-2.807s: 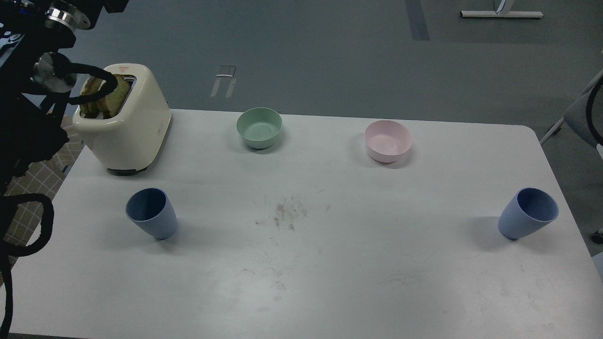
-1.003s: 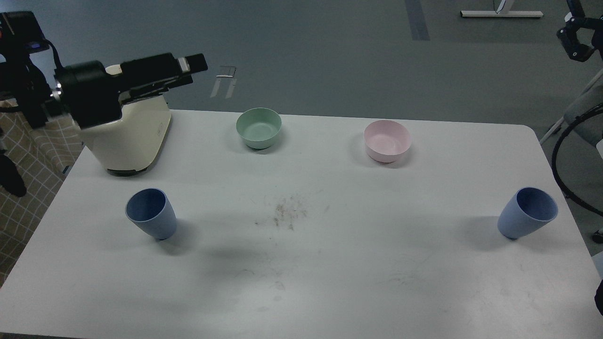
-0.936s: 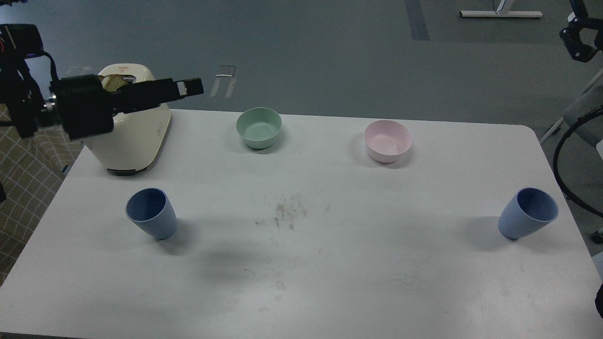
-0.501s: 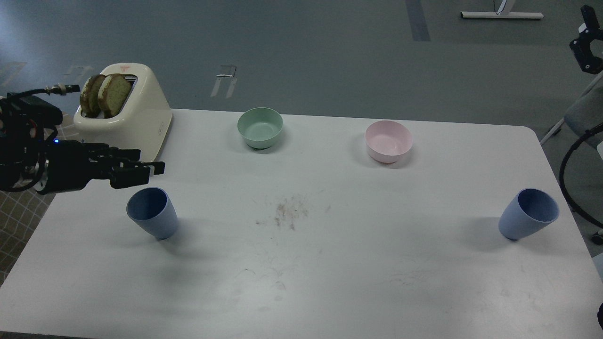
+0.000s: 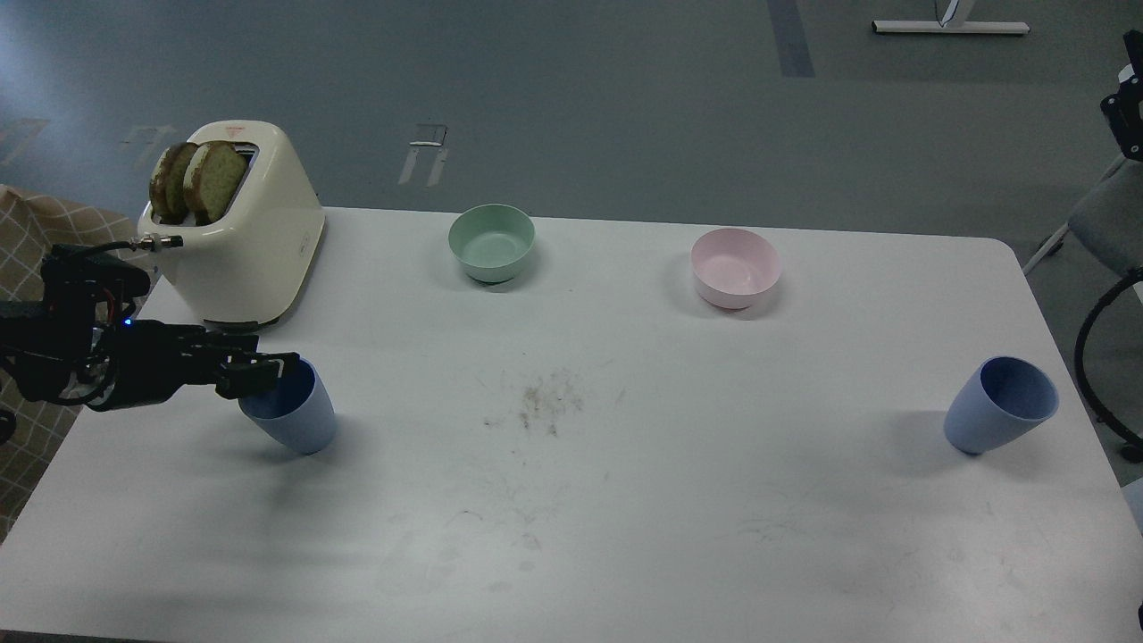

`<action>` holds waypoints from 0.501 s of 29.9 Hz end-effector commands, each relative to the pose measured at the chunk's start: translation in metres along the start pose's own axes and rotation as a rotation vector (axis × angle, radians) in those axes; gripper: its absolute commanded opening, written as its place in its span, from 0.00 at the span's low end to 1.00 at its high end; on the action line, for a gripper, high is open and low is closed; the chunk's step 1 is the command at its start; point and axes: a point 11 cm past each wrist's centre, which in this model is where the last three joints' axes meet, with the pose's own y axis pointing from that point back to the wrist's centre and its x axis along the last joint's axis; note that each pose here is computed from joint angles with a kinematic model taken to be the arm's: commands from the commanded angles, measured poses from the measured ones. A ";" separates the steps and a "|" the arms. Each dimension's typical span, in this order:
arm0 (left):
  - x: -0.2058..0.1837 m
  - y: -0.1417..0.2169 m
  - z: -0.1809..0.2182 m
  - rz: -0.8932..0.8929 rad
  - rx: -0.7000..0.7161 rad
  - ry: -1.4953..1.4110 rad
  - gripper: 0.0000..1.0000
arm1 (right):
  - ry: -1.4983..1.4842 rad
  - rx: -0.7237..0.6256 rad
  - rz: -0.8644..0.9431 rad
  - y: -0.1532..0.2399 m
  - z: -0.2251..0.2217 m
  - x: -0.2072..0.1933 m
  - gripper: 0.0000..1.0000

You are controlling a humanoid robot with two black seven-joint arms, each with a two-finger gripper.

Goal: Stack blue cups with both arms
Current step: 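Reach the left hand down and grasp the blue cup near the toaster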

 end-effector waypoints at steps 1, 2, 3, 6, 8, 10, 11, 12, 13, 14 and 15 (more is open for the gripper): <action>-0.009 -0.003 -0.001 -0.017 -0.001 0.014 0.31 | 0.000 0.008 0.008 0.002 -0.003 0.003 1.00; -0.009 -0.003 -0.001 -0.017 -0.001 0.014 0.21 | -0.001 0.003 0.012 0.003 -0.001 0.004 1.00; -0.009 -0.003 -0.001 -0.017 -0.001 0.014 0.16 | -0.001 0.002 0.013 0.004 -0.001 0.005 1.00; -0.008 -0.003 -0.001 -0.015 -0.001 0.015 0.00 | -0.002 -0.004 0.018 0.006 0.002 0.006 1.00; -0.008 -0.003 0.000 -0.015 -0.004 0.014 0.00 | -0.003 -0.007 0.021 0.007 0.003 0.007 1.00; -0.007 -0.001 0.000 -0.017 -0.004 0.010 0.00 | -0.004 -0.010 0.023 0.008 0.005 0.008 1.00; -0.007 0.000 0.001 -0.017 -0.003 0.009 0.00 | -0.004 -0.011 0.024 0.008 0.005 0.008 1.00; -0.006 0.000 0.001 -0.017 -0.003 0.007 0.00 | -0.005 -0.012 0.025 0.009 0.005 0.008 1.00; -0.005 0.001 0.003 -0.014 -0.009 0.002 0.00 | -0.005 -0.012 0.028 0.009 0.006 0.009 1.00; -0.002 0.000 0.007 -0.009 -0.021 -0.006 0.00 | -0.005 -0.015 0.030 0.010 0.006 0.010 1.00; 0.002 0.001 0.011 -0.002 -0.031 -0.013 0.00 | -0.005 -0.015 0.032 0.011 0.007 0.011 1.00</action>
